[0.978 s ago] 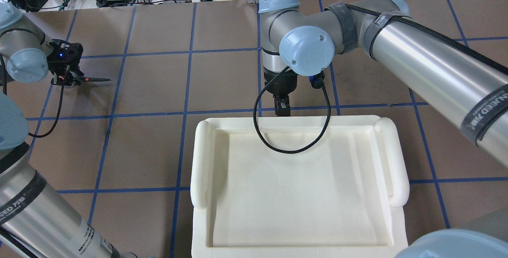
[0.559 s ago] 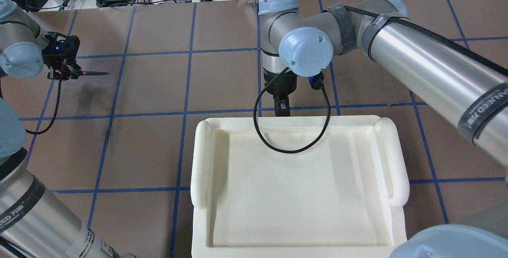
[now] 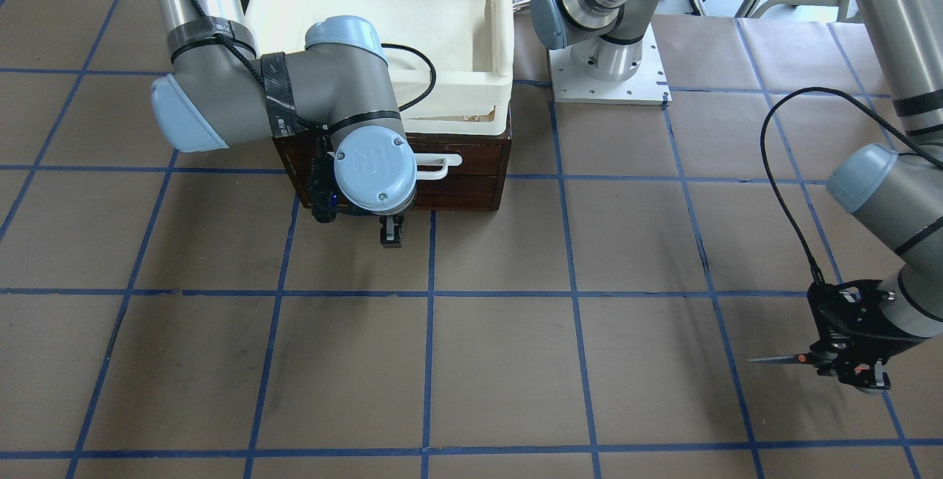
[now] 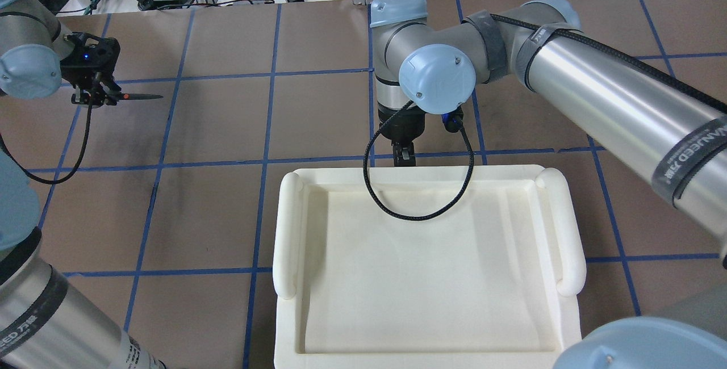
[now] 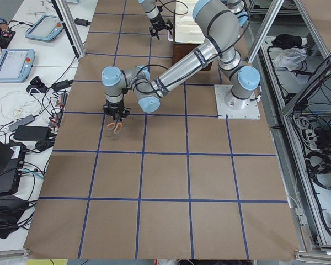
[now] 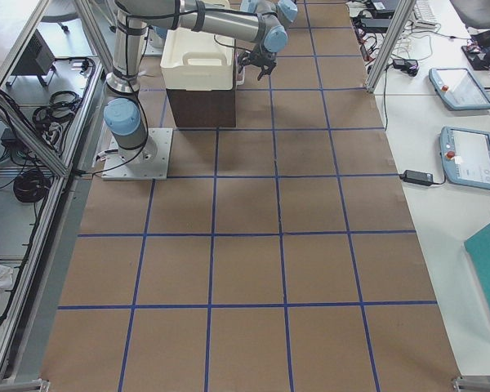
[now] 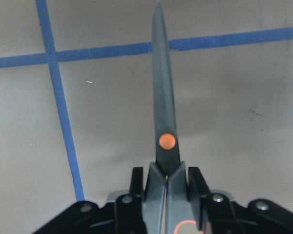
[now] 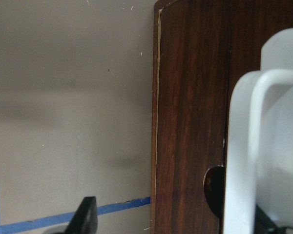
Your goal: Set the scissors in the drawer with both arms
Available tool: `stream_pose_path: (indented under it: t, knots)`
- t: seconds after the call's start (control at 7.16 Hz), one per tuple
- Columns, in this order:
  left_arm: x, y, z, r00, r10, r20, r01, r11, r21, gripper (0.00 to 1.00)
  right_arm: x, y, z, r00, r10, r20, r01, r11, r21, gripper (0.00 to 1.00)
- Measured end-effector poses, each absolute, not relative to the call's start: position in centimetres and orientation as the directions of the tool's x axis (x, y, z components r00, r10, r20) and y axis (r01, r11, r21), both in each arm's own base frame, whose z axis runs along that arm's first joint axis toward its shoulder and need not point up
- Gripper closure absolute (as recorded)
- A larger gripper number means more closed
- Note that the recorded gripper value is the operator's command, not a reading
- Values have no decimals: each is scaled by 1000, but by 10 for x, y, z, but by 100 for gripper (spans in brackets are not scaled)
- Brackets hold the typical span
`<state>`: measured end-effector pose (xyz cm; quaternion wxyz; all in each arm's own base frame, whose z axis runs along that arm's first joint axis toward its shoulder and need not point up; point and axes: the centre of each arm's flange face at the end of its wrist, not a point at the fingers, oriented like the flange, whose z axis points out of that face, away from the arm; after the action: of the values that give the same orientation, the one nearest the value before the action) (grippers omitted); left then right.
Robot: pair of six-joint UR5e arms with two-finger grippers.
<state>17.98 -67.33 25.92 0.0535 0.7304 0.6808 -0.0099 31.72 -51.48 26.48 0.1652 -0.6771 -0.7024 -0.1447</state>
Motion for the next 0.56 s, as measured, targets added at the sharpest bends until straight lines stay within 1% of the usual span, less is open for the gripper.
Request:
stream_pose_path:
  t: [0.42,0.56]
  knots:
    - [157,-672,278,65,994,-87,996,-59,64,100,317,-515,264,-37,907,420,999,48,-16,0]
    - [148,-671,281,68,994,-86,996,-63,62,100,318,-519,265,-46,919,391,999,53,-7,0]
